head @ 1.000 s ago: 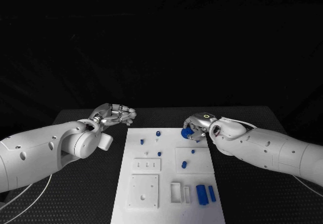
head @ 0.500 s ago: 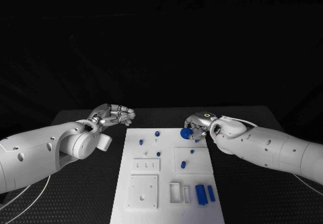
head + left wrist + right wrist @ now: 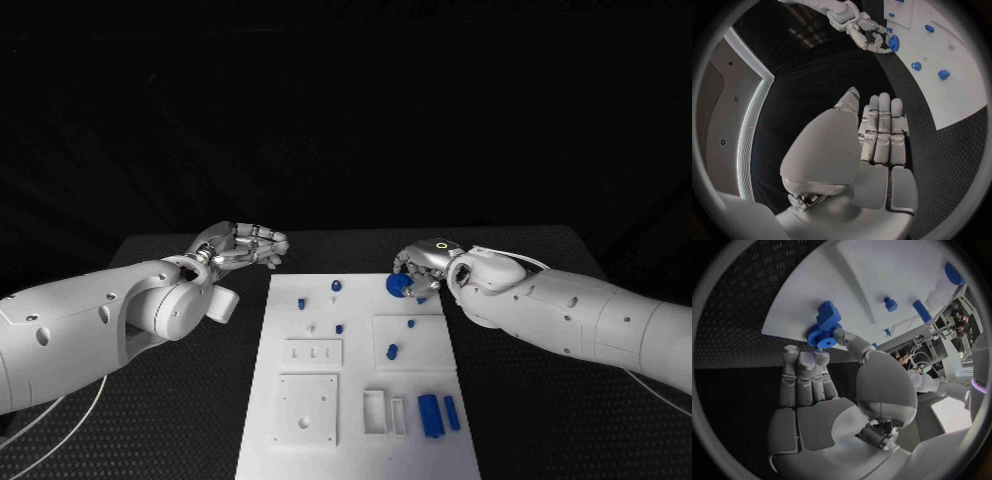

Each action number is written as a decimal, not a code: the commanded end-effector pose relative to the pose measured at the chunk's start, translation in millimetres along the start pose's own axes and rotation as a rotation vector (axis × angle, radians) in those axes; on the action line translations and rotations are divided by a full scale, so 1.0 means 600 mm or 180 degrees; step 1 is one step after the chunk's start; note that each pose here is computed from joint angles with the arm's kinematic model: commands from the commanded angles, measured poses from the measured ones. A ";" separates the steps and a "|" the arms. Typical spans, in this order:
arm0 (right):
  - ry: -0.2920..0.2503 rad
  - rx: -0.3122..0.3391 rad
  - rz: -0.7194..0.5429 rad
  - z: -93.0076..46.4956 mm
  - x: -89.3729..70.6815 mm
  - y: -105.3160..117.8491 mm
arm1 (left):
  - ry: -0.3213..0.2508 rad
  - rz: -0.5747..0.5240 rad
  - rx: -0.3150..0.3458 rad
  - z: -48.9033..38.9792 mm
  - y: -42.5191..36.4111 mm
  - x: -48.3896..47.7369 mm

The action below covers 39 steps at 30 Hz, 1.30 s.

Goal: Assemble the parts on the task board

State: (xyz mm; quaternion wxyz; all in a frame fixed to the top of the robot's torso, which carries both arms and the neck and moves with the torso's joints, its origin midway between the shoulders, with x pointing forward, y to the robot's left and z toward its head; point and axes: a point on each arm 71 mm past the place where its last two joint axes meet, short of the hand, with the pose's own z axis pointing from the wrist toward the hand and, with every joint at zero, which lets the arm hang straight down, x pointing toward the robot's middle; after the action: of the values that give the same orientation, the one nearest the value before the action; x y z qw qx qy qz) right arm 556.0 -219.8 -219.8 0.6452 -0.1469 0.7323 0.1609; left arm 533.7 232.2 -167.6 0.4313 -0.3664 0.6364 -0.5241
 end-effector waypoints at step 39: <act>0.0338 -0.0037 -0.0284 0.001 0.022 0.002 | 0.0058 0.0000 0.0010 -0.001 -0.003 0.003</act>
State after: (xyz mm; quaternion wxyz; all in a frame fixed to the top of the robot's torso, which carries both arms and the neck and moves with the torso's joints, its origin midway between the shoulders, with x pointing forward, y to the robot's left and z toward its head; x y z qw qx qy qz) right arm 558.7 -215.8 -217.4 0.6381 -0.1741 0.7349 0.1497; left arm 532.9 233.0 -167.6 0.4303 -0.3665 0.6377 -0.5233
